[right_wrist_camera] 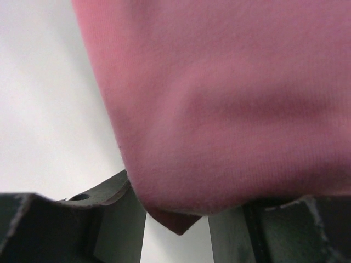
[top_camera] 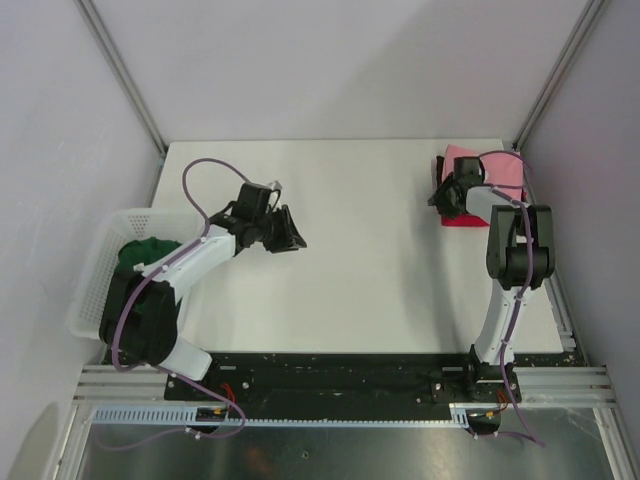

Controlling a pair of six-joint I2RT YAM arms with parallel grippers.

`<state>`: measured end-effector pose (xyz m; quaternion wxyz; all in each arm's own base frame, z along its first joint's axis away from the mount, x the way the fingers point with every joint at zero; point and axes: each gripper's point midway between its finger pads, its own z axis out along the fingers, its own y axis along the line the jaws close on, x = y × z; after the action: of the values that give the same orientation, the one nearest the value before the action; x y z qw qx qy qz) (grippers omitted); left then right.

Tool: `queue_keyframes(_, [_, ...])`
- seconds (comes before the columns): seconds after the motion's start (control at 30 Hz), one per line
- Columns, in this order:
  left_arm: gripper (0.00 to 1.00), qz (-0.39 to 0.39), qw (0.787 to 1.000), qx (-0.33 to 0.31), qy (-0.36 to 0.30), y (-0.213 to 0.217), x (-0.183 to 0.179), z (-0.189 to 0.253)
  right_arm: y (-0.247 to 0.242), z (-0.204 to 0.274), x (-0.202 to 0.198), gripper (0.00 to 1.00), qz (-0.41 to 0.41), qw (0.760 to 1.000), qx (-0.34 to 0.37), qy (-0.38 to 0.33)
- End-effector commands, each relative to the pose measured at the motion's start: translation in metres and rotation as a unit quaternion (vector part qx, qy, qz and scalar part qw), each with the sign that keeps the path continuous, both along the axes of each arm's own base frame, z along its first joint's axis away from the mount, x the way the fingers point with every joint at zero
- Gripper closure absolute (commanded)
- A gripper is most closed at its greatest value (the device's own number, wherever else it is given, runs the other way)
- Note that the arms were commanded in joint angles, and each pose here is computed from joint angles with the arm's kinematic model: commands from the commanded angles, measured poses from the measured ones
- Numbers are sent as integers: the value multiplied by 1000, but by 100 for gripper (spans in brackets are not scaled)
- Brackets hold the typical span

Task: Fold and stack the t-shirts
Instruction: Put the neatly folded tshirt into the corner of the board with the right arm

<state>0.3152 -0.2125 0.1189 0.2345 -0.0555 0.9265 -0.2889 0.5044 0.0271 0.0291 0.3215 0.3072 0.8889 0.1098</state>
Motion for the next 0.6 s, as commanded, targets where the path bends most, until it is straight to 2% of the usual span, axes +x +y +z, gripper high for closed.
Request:
queue_keyframes(0.0, [69,-12,999,-11,-31,-5,13,19,-30,-41,-36,53,-8,995,-38,92])
queue_keyframes(0.17, [68,-11,999,-12,-34,-4,12,22,-32,-37,-41,53,-9,995,-35,98])
queue_keyframes(0.27, [68,-9,999,-13,-37,-2,11,24,-22,-18,-35,51,4,997,-24,74])
queue_keyframes(0.43, [67,2,999,-10,-50,8,9,29,21,35,-28,45,58,998,1,18])
queue_keyframes(0.57, [66,3,998,-5,-66,16,2,35,68,76,-47,36,106,994,-4,-4])
